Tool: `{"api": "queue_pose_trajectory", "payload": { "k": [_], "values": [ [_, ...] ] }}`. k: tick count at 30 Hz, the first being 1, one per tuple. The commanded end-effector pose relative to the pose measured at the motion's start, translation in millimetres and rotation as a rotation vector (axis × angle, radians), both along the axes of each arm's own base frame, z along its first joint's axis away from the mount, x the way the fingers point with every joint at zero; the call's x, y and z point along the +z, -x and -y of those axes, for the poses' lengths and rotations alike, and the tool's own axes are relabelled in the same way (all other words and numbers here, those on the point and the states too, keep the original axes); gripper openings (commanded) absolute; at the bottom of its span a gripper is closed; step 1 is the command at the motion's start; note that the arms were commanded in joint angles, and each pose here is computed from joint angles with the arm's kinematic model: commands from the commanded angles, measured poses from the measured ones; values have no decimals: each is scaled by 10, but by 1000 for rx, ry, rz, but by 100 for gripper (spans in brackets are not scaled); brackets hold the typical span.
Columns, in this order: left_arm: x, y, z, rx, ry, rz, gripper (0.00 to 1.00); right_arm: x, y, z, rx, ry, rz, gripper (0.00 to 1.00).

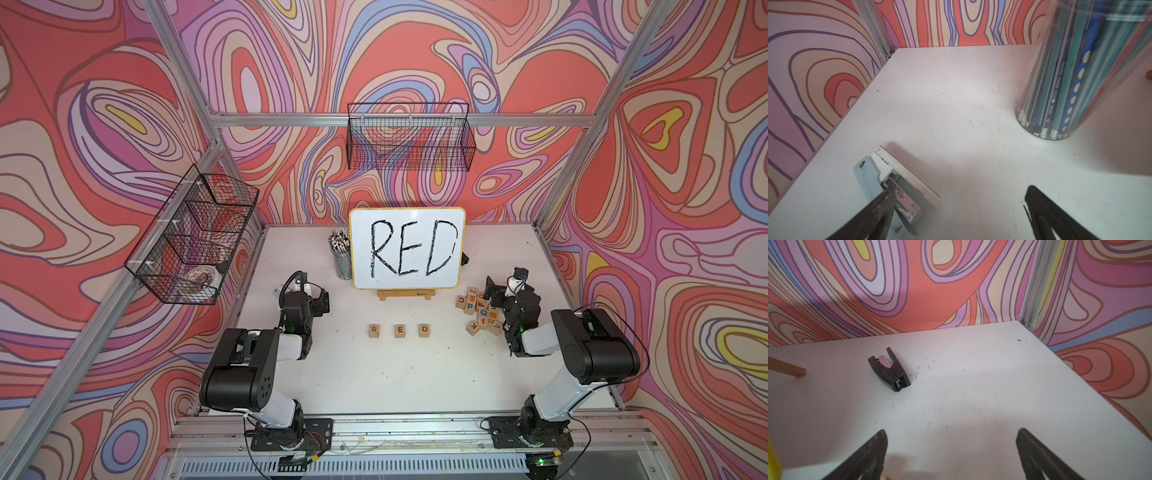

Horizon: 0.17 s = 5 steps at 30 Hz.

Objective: Assemble the uppercase word "red" with letter blocks
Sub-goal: Reset both arms

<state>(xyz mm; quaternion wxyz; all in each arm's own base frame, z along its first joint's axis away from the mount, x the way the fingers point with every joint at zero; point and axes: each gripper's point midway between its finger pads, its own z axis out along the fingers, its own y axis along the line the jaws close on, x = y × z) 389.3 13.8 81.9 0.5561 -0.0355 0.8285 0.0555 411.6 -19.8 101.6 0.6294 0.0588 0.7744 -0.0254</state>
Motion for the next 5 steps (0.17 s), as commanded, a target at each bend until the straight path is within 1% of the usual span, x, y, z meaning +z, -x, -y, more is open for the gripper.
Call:
{"api": "queue_pose_trajectory", "payload": {
  "k": [1,2,3,4,5],
  "values": [
    [72,-50,6,-7,13,24,100,8,-20,44,-23,0,1,98],
    [64,-49,7,-10,15,21,100,5,-32,-5,7,5,-4,98],
    [68,-44,2,-9,15,23,100,-9,-25,33,-17,-2,-9,98],
    [75,-38,6,-11,15,28,100,-2,-5,148,-90,-17,-2,98],
    [79,-39,2,-9,14,30,100,3,18,182,-111,-19,0,98]
  ]
}}
